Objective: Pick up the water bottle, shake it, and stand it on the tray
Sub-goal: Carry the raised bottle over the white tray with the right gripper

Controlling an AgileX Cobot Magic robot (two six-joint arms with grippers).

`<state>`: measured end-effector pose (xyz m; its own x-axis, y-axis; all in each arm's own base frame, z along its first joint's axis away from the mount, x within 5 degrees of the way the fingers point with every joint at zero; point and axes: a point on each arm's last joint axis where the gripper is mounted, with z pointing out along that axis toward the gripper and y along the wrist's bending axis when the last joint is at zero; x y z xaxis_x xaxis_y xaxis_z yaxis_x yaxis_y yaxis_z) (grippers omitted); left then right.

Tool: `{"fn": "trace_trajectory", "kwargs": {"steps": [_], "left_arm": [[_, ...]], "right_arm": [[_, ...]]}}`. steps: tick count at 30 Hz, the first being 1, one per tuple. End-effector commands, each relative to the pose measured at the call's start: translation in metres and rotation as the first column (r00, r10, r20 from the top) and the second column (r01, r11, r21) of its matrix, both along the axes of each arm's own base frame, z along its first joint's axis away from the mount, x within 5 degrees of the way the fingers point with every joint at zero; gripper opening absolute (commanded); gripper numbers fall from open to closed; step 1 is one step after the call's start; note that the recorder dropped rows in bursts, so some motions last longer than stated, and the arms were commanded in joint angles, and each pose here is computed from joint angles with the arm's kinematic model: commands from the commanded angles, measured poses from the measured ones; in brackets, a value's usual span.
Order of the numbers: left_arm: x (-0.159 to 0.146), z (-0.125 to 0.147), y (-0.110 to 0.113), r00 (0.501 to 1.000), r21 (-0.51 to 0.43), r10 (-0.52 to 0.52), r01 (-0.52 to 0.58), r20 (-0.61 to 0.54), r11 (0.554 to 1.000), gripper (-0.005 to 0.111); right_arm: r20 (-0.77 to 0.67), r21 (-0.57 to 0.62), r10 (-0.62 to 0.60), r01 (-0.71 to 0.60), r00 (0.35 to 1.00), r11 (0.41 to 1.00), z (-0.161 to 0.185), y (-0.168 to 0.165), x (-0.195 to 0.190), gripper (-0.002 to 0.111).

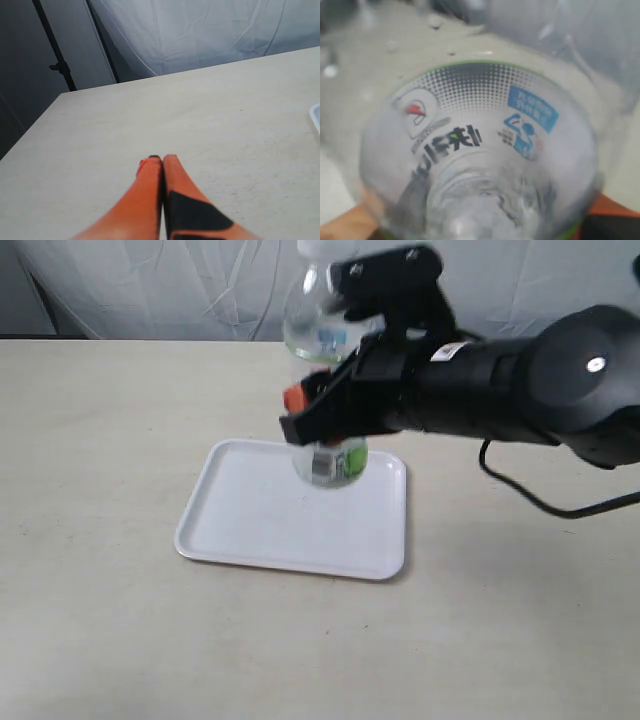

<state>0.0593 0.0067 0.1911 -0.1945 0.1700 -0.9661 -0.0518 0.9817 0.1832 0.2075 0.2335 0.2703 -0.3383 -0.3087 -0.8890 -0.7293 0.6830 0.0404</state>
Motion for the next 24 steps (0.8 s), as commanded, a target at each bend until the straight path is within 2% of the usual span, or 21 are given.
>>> {"fn": "trace_trajectory", "kwargs": {"steps": [1, 3, 4, 6, 7, 9, 10, 11, 12, 13, 14, 16, 17, 18, 19, 20, 21, 22, 23, 24], "left_arm": [[0.0, 0.001, 0.0, 1.0, -0.002, -0.001, 0.001, 0.015, 1.0, 0.0], [0.0, 0.001, 0.0, 1.0, -0.002, -0.001, 0.001, 0.015, 1.0, 0.0], [0.0, 0.001, 0.0, 1.0, -0.002, -0.001, 0.001, 0.015, 1.0, 0.0], [0.0, 0.001, 0.0, 1.0, -0.002, -0.001, 0.001, 0.015, 1.0, 0.0], [0.0, 0.001, 0.0, 1.0, -0.002, -0.001, 0.001, 0.015, 1.0, 0.0], [0.0, 0.001, 0.0, 1.0, -0.001, -0.001, 0.001, 0.015, 1.0, 0.0], [0.0, 0.001, 0.0, 1.0, -0.001, -0.001, 0.001, 0.015, 1.0, 0.0], [0.0, 0.001, 0.0, 1.0, -0.001, -0.001, 0.001, 0.015, 1.0, 0.0], [0.0, 0.001, 0.0, 1.0, -0.001, -0.001, 0.001, 0.015, 1.0, 0.0], [0.0, 0.001, 0.0, 1.0, -0.001, -0.001, 0.001, 0.015, 1.0, 0.0], [0.0, 0.001, 0.0, 1.0, -0.001, -0.001, 0.001, 0.015, 1.0, 0.0], [0.0, 0.001, 0.0, 1.0, -0.001, -0.001, 0.001, 0.015, 1.0, 0.0], [0.0, 0.001, 0.0, 1.0, -0.001, -0.001, 0.001, 0.015, 1.0, 0.0], [0.0, 0.001, 0.0, 1.0, -0.001, -0.001, 0.001, 0.015, 1.0, 0.0], [0.0, 0.001, 0.0, 1.0, -0.001, -0.001, 0.001, 0.015, 1.0, 0.0], [0.0, 0.001, 0.0, 1.0, -0.001, -0.001, 0.001, 0.015, 1.0, 0.0], [0.0, 0.001, 0.0, 1.0, -0.001, -0.001, 0.001, 0.015, 1.0, 0.0], [0.0, 0.001, 0.0, 1.0, -0.001, -0.001, 0.001, 0.015, 1.0, 0.0], [0.0, 0.001, 0.0, 1.0, -0.001, -0.001, 0.001, 0.015, 1.0, 0.0], [0.0, 0.001, 0.0, 1.0, -0.001, -0.001, 0.001, 0.015, 1.0, 0.0]], "right_arm": [[0.078, -0.01, -0.089, 0.09, 0.993, 0.996, -0.008, -0.01, 0.007, -0.001], [-0.07, -0.123, -0.008, -0.001, 0.997, 0.992, -0.045, -0.005, 0.0, -0.001], [-0.083, -0.139, 0.014, -0.026, 0.996, 0.99, -0.047, -0.005, -0.002, -0.001], [-0.014, -0.083, 0.025, -0.026, 1.0, 0.996, -0.02, -0.009, -0.005, -0.001], [0.051, 0.008, -0.009, 0.008, 0.999, 1.0, 0.009, -0.014, -0.008, -0.001], [0.066, 0.058, -0.007, 0.003, 0.998, 0.998, 0.025, -0.018, -0.013, -0.001], [0.118, 0.003, 0.033, -0.034, 0.992, 0.999, 0.024, -0.018, -0.014, -0.001], [0.251, -0.092, 0.03, -0.007, 0.967, 0.996, 0.02, -0.025, -0.001, -0.001], [0.202, 0.055, -0.229, 0.222, 0.952, 0.973, 0.018, -0.042, 0.019, -0.001], [0.034, 0.163, -0.396, 0.386, 0.918, 0.908, 0.011, -0.052, 0.029, -0.001], [-0.069, 0.138, -0.351, 0.357, 0.934, 0.924, 0.001, -0.047, 0.028, -0.001], [-0.055, 0.003, -0.093, 0.094, 0.994, 0.996, -0.005, -0.028, 0.014, -0.001], [-0.014, -0.102, 0.063, -0.064, 0.998, 0.993, -0.006, -0.018, 0.004, -0.001], [0.037, -0.183, 0.154, -0.144, 0.987, 0.973, -0.007, -0.014, -0.002, -0.001], [0.091, -0.17, 0.124, -0.107, 0.988, 0.98, -0.003, -0.013, 0.0, -0.001], [0.121, -0.084, -0.007, 0.017, 0.993, 0.996, 0.001, -0.02, 0.01, -0.001], [0.078, 0.07, -0.212, 0.207, 0.974, 0.976, 0.004, -0.03, 0.022, -0.001], [-0.04, 0.194, -0.366, 0.367, 0.93, 0.91, 0.003, -0.037, 0.029, -0.001], [-0.086, 0.194, -0.354, 0.364, 0.931, 0.911, 0.0, -0.033, 0.028, -0.001], [-0.065, 0.126, -0.239, 0.246, 0.969, 0.961, -0.003, -0.022, 0.023, -0.001]]}}
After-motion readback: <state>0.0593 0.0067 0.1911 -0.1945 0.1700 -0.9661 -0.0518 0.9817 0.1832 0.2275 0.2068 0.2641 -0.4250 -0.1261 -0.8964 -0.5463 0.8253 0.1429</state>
